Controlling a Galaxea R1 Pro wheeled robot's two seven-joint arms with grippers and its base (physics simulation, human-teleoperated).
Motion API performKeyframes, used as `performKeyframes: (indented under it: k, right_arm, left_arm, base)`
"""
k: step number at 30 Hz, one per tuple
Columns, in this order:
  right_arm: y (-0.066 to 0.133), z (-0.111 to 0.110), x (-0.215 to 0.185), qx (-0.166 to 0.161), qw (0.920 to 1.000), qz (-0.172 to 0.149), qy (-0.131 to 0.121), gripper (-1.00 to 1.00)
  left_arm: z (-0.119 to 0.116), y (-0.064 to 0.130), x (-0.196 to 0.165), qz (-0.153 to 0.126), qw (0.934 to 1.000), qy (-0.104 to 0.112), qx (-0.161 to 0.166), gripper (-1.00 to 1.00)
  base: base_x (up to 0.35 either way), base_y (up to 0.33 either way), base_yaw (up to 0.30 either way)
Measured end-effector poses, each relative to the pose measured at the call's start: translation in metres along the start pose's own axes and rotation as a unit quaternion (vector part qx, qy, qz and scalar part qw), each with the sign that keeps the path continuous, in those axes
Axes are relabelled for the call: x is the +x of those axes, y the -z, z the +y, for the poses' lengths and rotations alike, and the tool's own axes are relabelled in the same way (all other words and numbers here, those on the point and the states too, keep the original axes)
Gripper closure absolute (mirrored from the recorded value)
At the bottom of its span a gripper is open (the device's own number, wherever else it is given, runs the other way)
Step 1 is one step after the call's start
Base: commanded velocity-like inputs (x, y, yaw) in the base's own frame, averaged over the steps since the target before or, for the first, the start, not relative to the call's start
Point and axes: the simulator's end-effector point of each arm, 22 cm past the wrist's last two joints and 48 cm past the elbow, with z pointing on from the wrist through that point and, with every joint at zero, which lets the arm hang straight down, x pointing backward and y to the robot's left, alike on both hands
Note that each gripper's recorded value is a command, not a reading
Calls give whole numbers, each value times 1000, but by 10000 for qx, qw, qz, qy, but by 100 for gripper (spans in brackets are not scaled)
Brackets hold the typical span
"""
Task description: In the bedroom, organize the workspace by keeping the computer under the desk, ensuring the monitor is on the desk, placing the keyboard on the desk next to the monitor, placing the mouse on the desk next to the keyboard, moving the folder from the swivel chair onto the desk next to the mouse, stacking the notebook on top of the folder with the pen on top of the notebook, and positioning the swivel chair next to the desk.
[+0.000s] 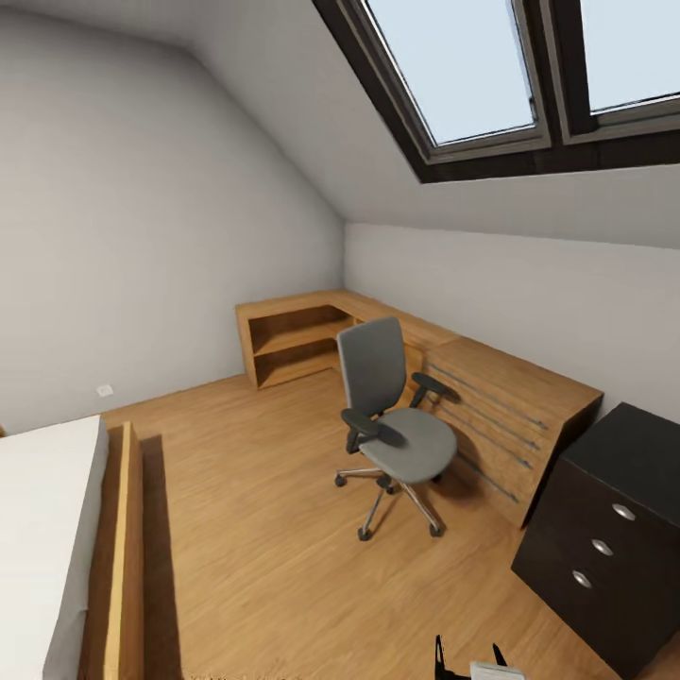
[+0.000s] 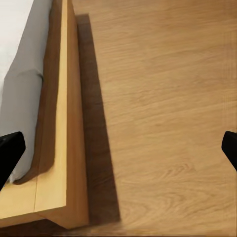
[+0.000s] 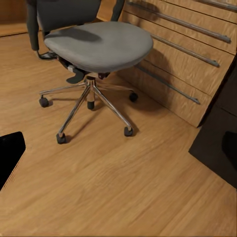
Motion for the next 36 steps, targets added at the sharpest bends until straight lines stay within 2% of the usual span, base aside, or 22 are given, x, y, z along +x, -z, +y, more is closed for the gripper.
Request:
performKeyframes:
  k: [1,7,14,17,22,36]
  right_arm:
    - [0,0,0,0,10000,-7,-1,-100]
    - [0,0,-1,-3,10000,-12,0,-100]
    - [0,1,-1,-14,10000,-28,-7,-100]
    - [1,1,-1,-16,10000,-29,-8,-100]
    - [0,0,-2,-12,10000,-38,-7,-100]
    - [0,-2,-7,-5,9999,-152,-24,-100]
  left_arm:
    - [0,0,4,91,10000,-25,1,-100]
    - [-1,0,6,138,9999,-35,4,-100]
    - [-1,1,10,221,9997,-58,17,-100]
    - [-1,2,22,493,9987,-141,19,-100]
    - [0,3,32,721,9972,-212,12,-100]
    - [0,2,33,765,9968,-229,15,-100]
  base:
    - [0,0,278]
    - [3,0,280]
    - [233,-2,286]
    - [310,-38,286]
    - [317,-61,286]
    - [320,-71,274]
